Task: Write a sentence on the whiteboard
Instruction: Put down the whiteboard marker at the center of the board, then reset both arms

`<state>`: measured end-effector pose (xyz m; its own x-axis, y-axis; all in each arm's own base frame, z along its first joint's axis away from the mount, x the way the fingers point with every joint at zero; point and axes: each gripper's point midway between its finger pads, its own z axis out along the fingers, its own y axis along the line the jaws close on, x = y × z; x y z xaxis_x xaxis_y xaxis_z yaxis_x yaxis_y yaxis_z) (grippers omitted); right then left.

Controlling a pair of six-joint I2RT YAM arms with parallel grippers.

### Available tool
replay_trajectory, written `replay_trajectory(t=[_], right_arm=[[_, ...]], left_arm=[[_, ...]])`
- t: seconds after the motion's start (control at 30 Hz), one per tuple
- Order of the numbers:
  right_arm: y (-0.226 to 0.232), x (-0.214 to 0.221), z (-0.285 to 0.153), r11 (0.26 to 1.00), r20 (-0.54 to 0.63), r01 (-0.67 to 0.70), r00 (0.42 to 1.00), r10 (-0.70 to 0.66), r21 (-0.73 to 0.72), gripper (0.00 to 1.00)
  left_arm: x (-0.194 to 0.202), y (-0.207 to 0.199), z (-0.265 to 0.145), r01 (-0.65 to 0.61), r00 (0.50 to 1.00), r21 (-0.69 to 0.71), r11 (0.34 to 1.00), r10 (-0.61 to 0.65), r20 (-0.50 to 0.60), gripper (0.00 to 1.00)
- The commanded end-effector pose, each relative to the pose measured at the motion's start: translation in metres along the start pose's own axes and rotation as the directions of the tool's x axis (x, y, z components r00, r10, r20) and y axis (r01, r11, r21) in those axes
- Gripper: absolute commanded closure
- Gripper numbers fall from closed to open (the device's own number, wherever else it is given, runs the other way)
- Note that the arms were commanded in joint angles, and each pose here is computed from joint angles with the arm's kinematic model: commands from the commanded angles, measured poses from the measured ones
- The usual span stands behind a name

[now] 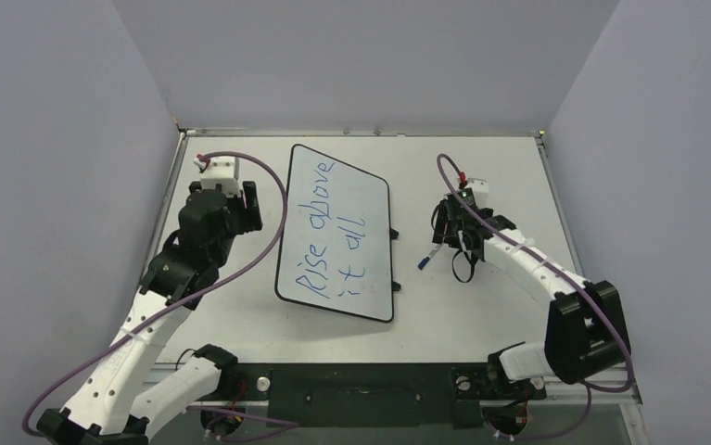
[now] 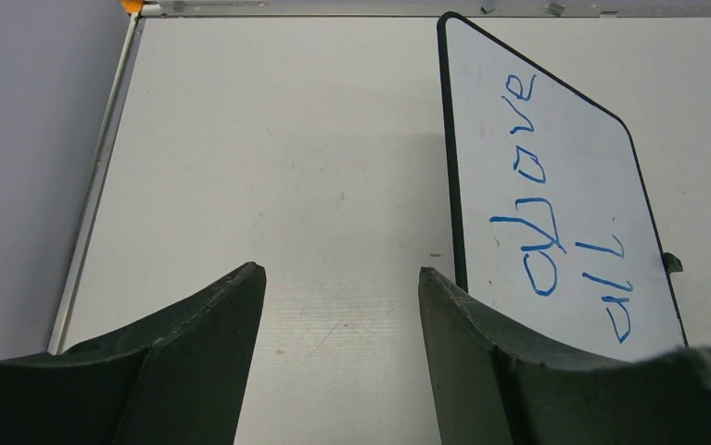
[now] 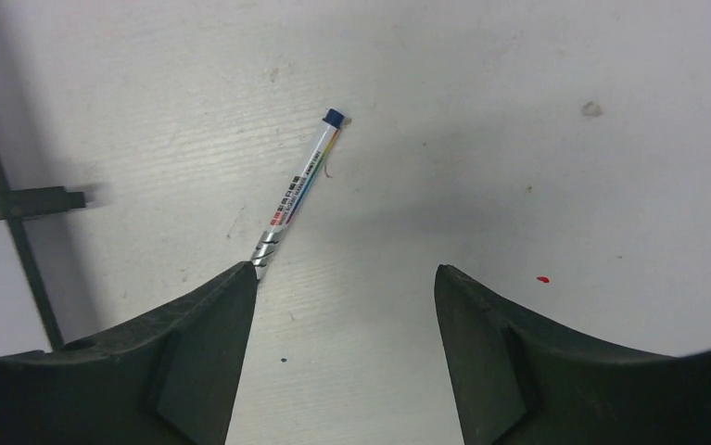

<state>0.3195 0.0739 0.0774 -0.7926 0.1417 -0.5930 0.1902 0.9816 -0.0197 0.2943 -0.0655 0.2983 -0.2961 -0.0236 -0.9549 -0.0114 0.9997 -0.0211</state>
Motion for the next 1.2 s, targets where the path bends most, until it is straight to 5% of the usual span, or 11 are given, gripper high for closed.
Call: replay_trajectory(t=[0.0, 0.17, 0.5, 1.17], right_arm=[[0.01, -0.04, -0.041, 0.998, 0.253, -0.035, 0.966, 0.048, -0.056, 0.34], [0.02, -0.06, -0.101, 0.989, 0.488, -0.049, 0.865, 0.113, -0.141, 0.33], [-0.018, -0.079, -0.197, 0.909, 0.657, -0.148, 0.647, 0.388, -0.39, 0.27], [-0.051, -0.068, -0.209, 0.904, 0.687, -0.209, 0.592, 0.421, -0.374, 0.19]], left_arm=[[-0.014, -0.001, -0.002, 0.05, 0.996, 0.019, 0.999, -0.051, 0.07, 0.41], [-0.013, -0.008, -0.004, 0.059, 0.992, 0.077, 0.995, -0.067, 0.108, 0.41], [-0.006, -0.009, -0.008, 0.052, 0.987, 0.106, 0.993, -0.067, 0.147, 0.41], [-0.008, -0.005, -0.015, 0.051, 0.98, 0.108, 0.993, -0.071, 0.186, 0.41]])
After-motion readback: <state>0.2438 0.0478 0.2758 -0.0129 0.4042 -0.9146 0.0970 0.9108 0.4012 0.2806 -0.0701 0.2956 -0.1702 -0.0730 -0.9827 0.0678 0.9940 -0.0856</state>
